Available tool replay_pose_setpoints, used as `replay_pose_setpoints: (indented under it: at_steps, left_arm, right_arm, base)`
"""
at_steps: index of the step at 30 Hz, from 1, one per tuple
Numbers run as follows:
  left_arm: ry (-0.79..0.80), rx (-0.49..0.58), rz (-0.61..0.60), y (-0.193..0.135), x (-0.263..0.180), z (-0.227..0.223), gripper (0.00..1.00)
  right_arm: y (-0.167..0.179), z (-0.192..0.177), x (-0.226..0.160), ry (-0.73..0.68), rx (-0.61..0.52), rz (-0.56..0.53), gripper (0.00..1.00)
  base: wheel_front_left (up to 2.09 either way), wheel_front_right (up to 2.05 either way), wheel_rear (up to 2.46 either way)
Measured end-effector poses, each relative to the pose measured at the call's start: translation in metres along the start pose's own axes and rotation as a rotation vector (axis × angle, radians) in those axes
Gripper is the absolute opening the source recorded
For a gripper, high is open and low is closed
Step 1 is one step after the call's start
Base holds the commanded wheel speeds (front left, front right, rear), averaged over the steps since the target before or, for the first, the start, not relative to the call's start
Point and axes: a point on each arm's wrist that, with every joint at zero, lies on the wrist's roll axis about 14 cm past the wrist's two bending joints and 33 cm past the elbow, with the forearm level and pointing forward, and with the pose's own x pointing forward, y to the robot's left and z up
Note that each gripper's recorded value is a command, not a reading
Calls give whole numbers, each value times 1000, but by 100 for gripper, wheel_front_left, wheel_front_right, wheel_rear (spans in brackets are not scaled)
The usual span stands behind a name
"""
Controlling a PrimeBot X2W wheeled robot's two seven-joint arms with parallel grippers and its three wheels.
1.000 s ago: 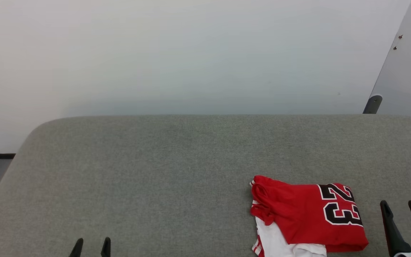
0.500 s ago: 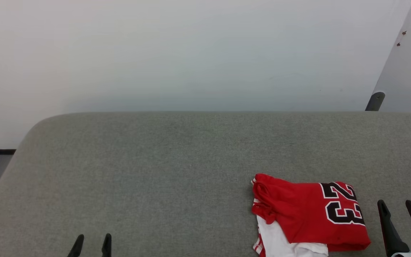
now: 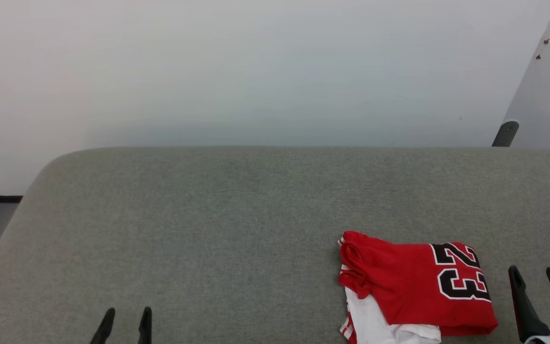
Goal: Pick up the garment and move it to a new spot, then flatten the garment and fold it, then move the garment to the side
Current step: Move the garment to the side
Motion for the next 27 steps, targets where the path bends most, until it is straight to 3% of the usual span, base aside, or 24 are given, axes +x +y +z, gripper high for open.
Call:
replay_pose_setpoints:
  at_steps: [3, 7, 10, 17, 23, 27]
  left_arm:
    - [3, -8, -3, -3, 3, -2, 100]
    - [8, -16, -31, -13, 12, -3, 100]
    - [16, -20, -51, -20, 18, -6, 100]
    - [32, -42, -69, -28, 30, -12, 100]
    - [45, -50, -93, -36, 47, -16, 100]
    - [63, -40, -104, -35, 65, -22, 100]
  right_arm:
    - [-3, -3, 9, 54, -8, 8, 100]
    - [-10, -12, 30, 203, -105, 44, 100]
    - [-17, -32, 40, 379, -156, 65, 100]
    - [-27, -92, 34, 841, -138, 79, 100]
    - [-29, -111, 48, 959, -142, 77, 100]
    - [-21, -144, 56, 1066, -122, 92, 100]
  base:
    - [0, 0, 0]
    - [0, 0, 0]
    - [0, 0, 0]
    - [0, 0, 0]
    - [0, 0, 0]
    - [0, 0, 0]
